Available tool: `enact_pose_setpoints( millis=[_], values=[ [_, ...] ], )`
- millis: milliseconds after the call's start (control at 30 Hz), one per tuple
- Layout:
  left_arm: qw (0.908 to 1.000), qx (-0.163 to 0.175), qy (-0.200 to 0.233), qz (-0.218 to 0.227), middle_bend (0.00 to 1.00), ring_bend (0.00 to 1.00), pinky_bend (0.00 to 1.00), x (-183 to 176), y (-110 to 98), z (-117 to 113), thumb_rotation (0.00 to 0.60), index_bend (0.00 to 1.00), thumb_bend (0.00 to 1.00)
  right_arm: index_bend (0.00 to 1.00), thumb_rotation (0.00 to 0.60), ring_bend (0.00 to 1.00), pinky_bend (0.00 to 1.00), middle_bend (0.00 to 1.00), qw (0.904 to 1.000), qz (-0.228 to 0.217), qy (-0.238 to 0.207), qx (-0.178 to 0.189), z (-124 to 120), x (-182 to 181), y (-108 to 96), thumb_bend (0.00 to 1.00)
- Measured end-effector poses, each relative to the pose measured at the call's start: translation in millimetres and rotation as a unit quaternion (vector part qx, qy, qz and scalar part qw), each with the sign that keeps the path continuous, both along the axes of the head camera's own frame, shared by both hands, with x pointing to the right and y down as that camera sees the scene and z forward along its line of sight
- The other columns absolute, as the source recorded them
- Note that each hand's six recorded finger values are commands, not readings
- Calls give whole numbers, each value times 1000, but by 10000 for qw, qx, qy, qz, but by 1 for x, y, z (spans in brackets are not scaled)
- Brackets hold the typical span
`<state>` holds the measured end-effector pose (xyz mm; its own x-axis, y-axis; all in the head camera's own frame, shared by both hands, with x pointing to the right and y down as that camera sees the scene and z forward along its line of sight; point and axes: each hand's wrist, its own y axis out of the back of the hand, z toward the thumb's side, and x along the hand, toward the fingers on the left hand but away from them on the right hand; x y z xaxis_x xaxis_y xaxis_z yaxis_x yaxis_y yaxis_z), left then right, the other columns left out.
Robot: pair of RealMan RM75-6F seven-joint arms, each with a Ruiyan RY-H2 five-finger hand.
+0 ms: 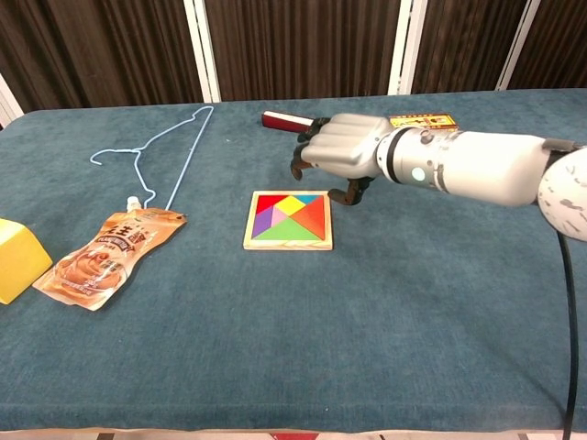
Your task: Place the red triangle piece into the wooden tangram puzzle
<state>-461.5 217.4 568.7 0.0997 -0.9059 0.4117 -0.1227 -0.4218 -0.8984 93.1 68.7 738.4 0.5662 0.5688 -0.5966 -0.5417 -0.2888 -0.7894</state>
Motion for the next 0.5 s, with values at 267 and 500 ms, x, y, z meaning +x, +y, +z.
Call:
enact_pose_setpoints(
  millis=[267,500],
  values=[
    [9999,98,-9,45,0,0,83,1,2,-6,600,0,434,0,600,0,0,0,9938,694,-809,317,-55,43,15,245],
    [9998,115,-115,122,0,0,81,5,7,-8,600,0,437,0,600,0,0,0,9661,2287,-1066,546,-128,153,70,245]
  ],
)
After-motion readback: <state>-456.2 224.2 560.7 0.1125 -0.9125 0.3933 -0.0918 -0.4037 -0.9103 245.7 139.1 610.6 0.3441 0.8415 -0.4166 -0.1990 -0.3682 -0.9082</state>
